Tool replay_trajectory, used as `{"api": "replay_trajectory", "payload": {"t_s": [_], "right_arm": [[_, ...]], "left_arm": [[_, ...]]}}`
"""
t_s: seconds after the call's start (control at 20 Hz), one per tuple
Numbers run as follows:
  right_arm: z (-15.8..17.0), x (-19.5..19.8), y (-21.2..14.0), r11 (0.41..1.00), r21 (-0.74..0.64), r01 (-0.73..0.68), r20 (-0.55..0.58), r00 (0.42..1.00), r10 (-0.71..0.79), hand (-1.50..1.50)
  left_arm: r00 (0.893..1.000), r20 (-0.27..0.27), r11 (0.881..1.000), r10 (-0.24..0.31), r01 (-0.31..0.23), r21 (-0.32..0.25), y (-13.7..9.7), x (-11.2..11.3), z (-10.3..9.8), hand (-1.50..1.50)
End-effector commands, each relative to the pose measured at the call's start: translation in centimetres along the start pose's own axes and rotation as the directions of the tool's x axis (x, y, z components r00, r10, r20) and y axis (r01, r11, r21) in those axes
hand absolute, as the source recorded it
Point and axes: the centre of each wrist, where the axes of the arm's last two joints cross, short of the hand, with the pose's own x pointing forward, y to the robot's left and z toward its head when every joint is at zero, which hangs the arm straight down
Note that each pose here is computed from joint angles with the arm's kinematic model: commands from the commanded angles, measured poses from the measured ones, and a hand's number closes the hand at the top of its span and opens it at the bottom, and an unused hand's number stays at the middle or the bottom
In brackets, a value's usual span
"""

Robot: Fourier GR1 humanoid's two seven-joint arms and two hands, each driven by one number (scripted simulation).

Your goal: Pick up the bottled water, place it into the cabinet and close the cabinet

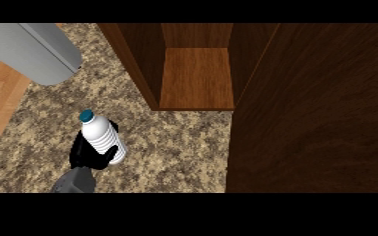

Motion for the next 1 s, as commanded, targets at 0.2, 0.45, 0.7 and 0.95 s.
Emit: {"api": "replay_trajectory", "payload": {"t_s": [0.2, 0.45, 0.7, 0.95], "right_arm": [[-0.4, -0.5, 1.5, 1.000, -0.001, 0.019, 0.007, 1.000, -0.019, -1.50], [-0.4, 0.6, 1.0, 0.999, 0.015, 0.039, 0.012, 0.999, -0.039, -1.50], [-0.3, 1.3, 1.2, 0.999, 0.007, 0.039, 0.008, 0.999, -0.039, -1.50], [-1.5, -0.4, 2.7, 0.999, 0.029, 0.030, -0.020, 0.999, -0.029, -1.50]], "left_arm": [[1.000, 0.015, 0.995, -0.013, 0.015, -0.102, -6.4, 2.3, -1.2, 1.50], [0.997, 0.049, 0.991, -0.051, 0.056, -0.120, -10.6, 2.7, -2.1, 1.50], [0.990, 0.088, 0.985, -0.112, 0.122, -0.119, -15.5, 3.3, -4.6, 1.50], [0.982, 0.073, 0.976, -0.175, 0.183, -0.118, -20.4, 5.3, -8.2, 1.50]]}}
